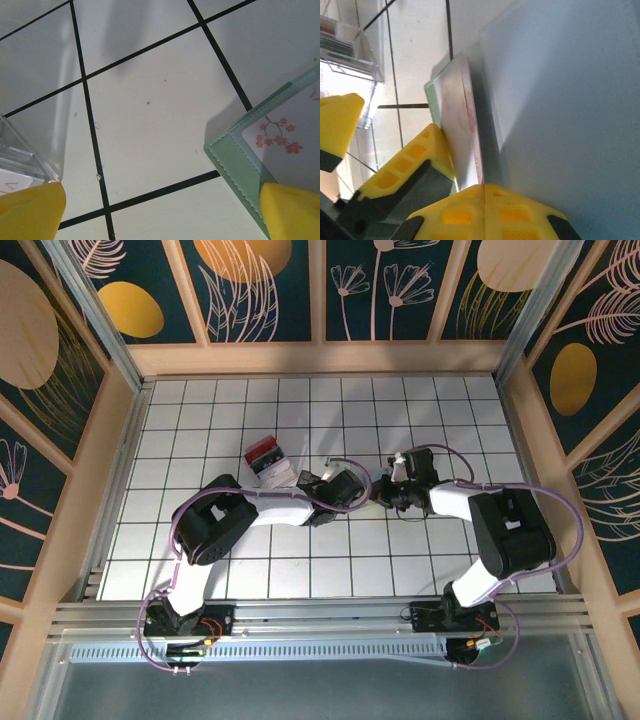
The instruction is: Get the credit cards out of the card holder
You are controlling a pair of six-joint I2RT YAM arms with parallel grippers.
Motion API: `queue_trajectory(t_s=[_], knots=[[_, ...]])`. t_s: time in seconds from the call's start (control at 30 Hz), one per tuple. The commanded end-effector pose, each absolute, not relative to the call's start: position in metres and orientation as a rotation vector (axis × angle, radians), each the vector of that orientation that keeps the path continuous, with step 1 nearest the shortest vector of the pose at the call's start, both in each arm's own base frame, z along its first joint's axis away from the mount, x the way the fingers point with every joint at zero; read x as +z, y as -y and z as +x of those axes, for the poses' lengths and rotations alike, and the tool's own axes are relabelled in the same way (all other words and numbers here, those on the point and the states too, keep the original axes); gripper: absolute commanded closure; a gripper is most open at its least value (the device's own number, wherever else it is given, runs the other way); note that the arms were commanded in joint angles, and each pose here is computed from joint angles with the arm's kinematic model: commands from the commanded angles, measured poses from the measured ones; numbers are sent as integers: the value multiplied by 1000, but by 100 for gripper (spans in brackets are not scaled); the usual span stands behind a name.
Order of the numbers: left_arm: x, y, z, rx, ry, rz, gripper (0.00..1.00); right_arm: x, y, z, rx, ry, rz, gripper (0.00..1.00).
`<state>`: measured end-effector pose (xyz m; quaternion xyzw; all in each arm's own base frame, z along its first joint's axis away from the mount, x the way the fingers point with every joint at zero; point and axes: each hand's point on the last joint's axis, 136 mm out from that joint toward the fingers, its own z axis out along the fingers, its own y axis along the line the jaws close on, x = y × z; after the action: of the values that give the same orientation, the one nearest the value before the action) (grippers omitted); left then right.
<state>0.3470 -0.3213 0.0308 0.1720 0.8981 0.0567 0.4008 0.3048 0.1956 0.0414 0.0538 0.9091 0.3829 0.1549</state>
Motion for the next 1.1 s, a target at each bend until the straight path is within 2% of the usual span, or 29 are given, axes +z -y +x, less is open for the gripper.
queue_trajectory(t_s=[0.0, 0.43, 0.7, 0.83, 0.9, 1.07], knots=[[6, 297, 338, 298, -2318, 510, 1, 56, -197, 307, 1145, -2551, 139, 97], [15, 287, 342, 395, -2280, 527, 1, 57, -191, 303, 1113, -2552, 187, 98], [23, 295, 345, 359, -2274, 537, 1, 48, -193, 302, 1137, -2574, 199, 97], [26, 297, 346, 352, -2269, 546, 1, 47, -194, 304, 1143, -2569, 203, 96], [26, 296, 346, 358, -2268, 549, 1, 47, -195, 305, 1141, -2568, 204, 90], [24, 296, 345, 360, -2274, 557, 1, 51, -197, 309, 1168, -2546, 197, 87]])
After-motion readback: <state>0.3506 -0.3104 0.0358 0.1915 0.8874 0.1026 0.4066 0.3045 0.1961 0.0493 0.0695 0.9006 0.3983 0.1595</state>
